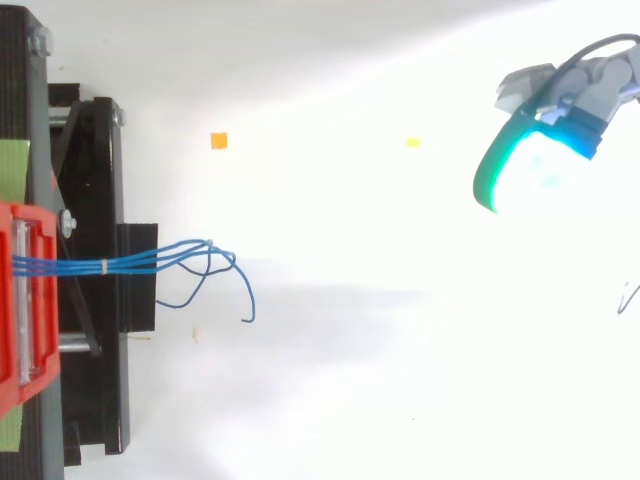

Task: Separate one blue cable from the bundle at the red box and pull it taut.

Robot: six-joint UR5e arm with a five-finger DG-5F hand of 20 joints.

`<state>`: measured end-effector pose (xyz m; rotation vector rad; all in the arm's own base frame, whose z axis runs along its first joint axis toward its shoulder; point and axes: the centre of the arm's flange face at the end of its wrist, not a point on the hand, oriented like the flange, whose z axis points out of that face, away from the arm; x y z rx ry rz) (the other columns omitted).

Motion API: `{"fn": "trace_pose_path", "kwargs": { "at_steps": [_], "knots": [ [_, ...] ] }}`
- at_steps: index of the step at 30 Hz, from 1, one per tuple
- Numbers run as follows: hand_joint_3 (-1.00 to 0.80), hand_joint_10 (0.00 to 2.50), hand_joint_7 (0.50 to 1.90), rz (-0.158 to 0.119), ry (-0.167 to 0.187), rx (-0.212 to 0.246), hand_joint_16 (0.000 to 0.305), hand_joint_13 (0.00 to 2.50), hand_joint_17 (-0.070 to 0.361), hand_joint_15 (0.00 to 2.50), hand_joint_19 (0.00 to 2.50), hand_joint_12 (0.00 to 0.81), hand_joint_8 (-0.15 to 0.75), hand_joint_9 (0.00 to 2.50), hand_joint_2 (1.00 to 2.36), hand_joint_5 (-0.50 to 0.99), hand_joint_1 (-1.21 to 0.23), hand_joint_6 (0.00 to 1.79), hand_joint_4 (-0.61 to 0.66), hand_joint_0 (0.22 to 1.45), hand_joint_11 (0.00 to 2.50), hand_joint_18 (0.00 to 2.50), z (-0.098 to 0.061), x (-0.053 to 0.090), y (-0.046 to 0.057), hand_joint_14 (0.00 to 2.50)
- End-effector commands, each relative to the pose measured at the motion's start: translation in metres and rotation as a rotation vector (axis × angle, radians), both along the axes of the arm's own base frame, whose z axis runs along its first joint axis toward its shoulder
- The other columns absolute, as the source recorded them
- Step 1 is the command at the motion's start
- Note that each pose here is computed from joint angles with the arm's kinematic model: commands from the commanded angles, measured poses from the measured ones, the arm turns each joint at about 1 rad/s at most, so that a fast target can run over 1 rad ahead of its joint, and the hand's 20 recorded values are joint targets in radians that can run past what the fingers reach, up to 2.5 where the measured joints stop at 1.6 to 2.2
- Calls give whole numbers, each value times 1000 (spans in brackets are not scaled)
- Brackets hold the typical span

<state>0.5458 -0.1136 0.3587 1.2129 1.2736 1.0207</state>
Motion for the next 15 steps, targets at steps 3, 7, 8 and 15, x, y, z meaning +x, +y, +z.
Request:
{"fn": "trace_pose_path", "kwargs": {
  "at_steps": [3, 7, 8, 15],
  "knots": [
    [-500, 7, 753, -1, 0, 0, 56, 13, 125, 138, 408, 370, 312, 199, 1000, -247, -588, 502, 211, 563, 248, 47, 0, 0, 0, 4],
    [-498, 6, 754, -1, 0, 0, 56, 18, 125, 136, 408, 369, 314, 216, 1000, -245, -587, 502, 215, 564, 268, 51, 0, 0, 0, 4],
    [-497, 6, 754, -1, 0, 0, 56, 20, 125, 134, 408, 368, 315, 217, 1000, -245, -587, 502, 216, 565, 263, 52, 0, 0, 0, 6],
    [-491, 6, 760, -1, 0, 0, 55, 30, 125, 135, 410, 366, 318, 230, 1001, -242, -580, 502, 226, 569, 270, 65, 0, 0, 0, 4]
  ]
}}
